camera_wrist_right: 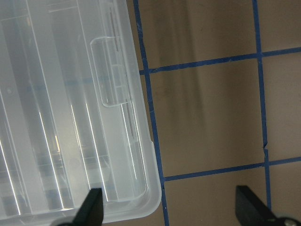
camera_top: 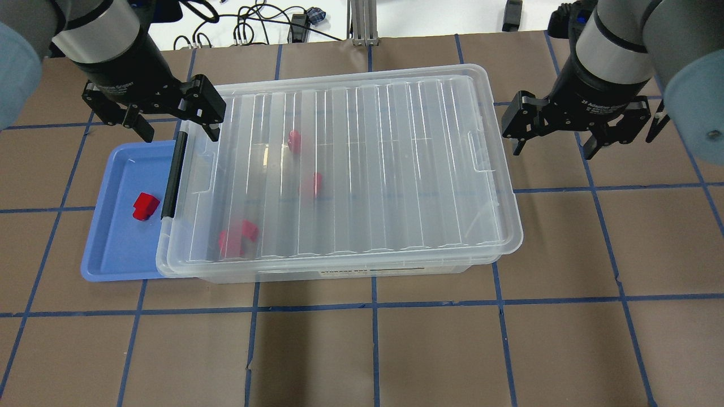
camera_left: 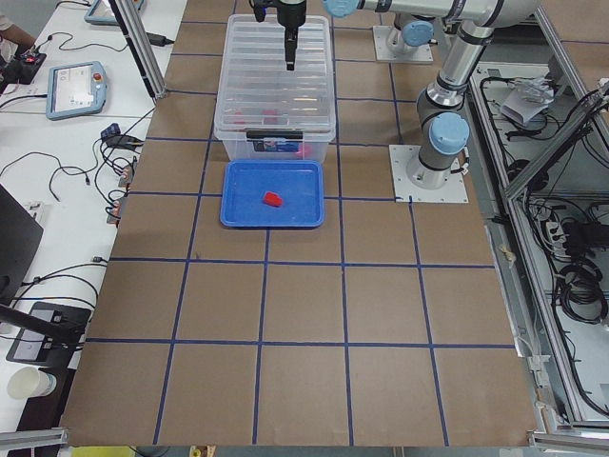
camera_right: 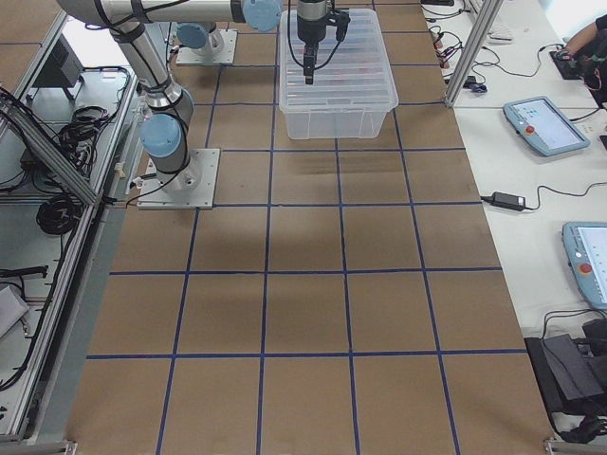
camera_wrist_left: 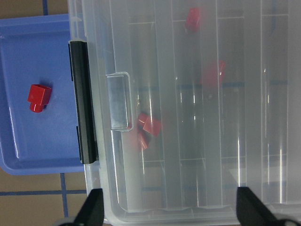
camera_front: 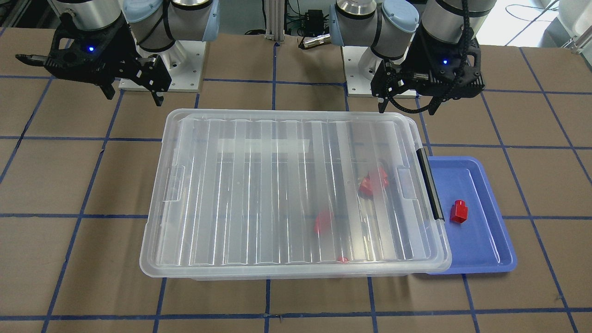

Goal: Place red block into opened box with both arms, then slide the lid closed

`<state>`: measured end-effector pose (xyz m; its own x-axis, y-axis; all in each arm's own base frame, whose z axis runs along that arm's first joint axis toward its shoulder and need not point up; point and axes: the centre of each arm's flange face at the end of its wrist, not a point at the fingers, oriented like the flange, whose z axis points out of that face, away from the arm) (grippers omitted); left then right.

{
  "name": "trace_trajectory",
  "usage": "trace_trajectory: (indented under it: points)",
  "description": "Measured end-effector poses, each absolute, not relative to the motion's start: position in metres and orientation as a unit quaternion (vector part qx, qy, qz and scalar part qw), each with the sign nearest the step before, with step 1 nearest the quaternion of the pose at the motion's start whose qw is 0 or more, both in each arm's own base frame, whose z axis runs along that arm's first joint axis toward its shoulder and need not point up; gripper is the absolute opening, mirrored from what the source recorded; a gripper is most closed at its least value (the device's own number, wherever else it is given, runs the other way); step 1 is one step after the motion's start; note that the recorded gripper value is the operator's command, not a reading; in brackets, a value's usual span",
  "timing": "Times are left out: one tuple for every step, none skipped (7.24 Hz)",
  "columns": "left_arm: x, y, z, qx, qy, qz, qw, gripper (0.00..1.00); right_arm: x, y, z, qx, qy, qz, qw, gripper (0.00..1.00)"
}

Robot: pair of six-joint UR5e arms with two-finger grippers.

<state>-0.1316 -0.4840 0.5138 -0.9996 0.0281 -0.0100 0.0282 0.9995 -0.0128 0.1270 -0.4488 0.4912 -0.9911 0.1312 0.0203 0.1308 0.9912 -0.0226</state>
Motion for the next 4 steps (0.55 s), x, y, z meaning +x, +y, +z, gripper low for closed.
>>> trace_trajectory:
  points:
    - [-0.1316,-0.4839,0.5139,0.014,1.000,-0.007,0.005,1.00,0.1271,-0.4491,0.4907,-0.064,-0.998,0.010,0.011,1.00]
    - [-0.1316,-0.4836,0.5143,0.014,1.000,-0.007,0.005,1.00,0.1271,-0.4497,0.4900,-0.062,-0.998,0.009,0.011,1.00]
    - [-0.1316,-0.4835,0.5144,0.014,1.000,-0.007,0.005,1.00,0.1268,-0.4507,0.4892,-0.060,-0.998,0.009,0.012,1.00]
    - [-0.1316,-0.4838,0.5141,0.014,1.000,-0.007,0.005,1.00,0.1262,-0.4520,0.4891,-0.059,-0.998,0.011,0.014,1.00]
